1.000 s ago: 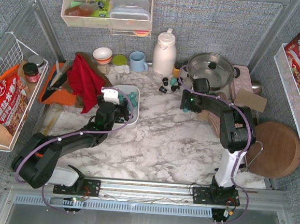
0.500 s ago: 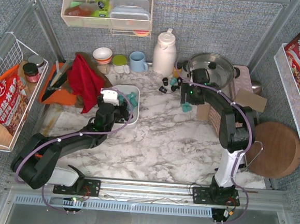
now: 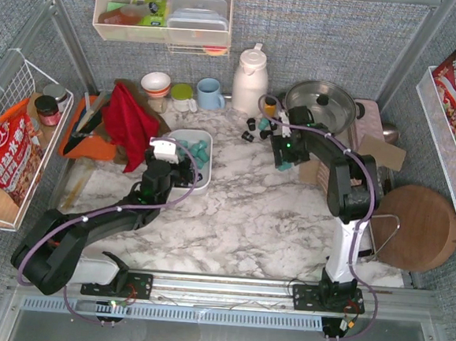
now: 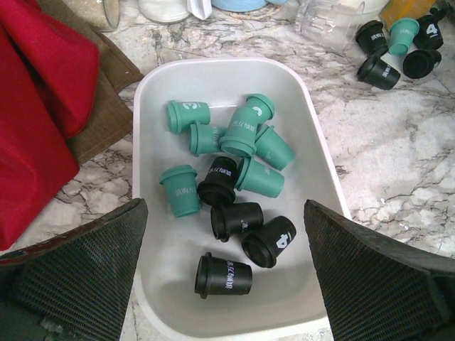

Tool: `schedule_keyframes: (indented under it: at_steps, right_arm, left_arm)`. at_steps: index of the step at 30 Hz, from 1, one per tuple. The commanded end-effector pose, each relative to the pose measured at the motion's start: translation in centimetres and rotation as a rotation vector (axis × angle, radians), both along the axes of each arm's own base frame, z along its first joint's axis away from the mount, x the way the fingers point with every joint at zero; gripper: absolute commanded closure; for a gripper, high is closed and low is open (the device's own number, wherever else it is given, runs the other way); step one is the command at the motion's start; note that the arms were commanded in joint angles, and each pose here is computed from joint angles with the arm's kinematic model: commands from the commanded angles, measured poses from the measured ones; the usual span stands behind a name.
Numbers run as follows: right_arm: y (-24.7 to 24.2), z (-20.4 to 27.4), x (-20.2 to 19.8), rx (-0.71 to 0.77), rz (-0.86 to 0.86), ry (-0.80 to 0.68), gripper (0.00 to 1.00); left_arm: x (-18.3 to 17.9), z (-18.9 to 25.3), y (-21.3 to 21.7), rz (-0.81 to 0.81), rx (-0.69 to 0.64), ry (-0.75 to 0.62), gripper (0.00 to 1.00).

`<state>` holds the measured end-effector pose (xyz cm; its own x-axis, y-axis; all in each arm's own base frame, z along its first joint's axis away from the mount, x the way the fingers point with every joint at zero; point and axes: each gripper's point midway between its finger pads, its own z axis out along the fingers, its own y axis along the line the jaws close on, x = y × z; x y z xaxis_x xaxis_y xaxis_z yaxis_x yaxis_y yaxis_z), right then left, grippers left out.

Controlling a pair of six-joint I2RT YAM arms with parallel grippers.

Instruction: Mix the coffee capsules in the storage basket

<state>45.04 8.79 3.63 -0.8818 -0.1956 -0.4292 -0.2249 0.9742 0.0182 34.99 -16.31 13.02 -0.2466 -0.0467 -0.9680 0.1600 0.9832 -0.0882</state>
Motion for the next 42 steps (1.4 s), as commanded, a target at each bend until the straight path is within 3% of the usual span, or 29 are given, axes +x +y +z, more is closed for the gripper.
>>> schedule_keyframes:
  at_steps: [1, 8, 14, 21, 27, 31, 34, 37, 42]
  right_arm:
    - [0.0, -0.4, 0.0, -0.01, 0.037, 0.02, 0.27]
    - [0.0, -0.5, 0.2, -0.011, 0.041, 0.024, 0.37]
    - [0.6, 0.0, 0.0, 0.021, 0.055, 0.017, 0.64]
    - [2.4, 4.5, -0.9, 0.146, 0.007, -0.078, 0.66]
    - [6.9, 9.1, -4.0, 0.404, 0.009, -0.246, 0.67]
    - [11.2, 11.6, -6.9, 0.624, 0.101, -0.324, 0.67]
    - [14.0, 12.9, -9.4, 0.764, 0.182, -0.343, 0.67]
    - [16.0, 14.2, -11.3, 0.822, 0.293, -0.358, 0.67]
    - [18.6, 16.1, -13.5, 0.882, 0.445, -0.386, 0.67]
  left_arm:
    - [0.4, 0.8, 0.0, 0.007, -0.01, -0.032, 0.01]
    - [0.5, 0.7, -0.4, -0.003, -0.015, -0.027, 0.01]
    - [0.5, 0.8, -0.9, -0.031, -0.018, -0.028, 0.01]
    - [-0.1, 1.5, -3.6, -0.204, -0.004, -0.06, 0.01]
    - [-2.8, 3.3, -9.1, -0.494, 0.097, -0.247, 0.01]
    - [-5.7, 3.4, -13.5, -0.713, 0.223, -0.387, 0.01]
    - [-7.6, 3.6, -15.5, -0.842, 0.234, -0.489, 0.01]
    - [-9.3, 4.9, -16.4, -0.912, 0.213, -0.61, 0.01]
    - [-10.6, 6.0, -16.5, -0.948, 0.198, -0.703, 0.01]
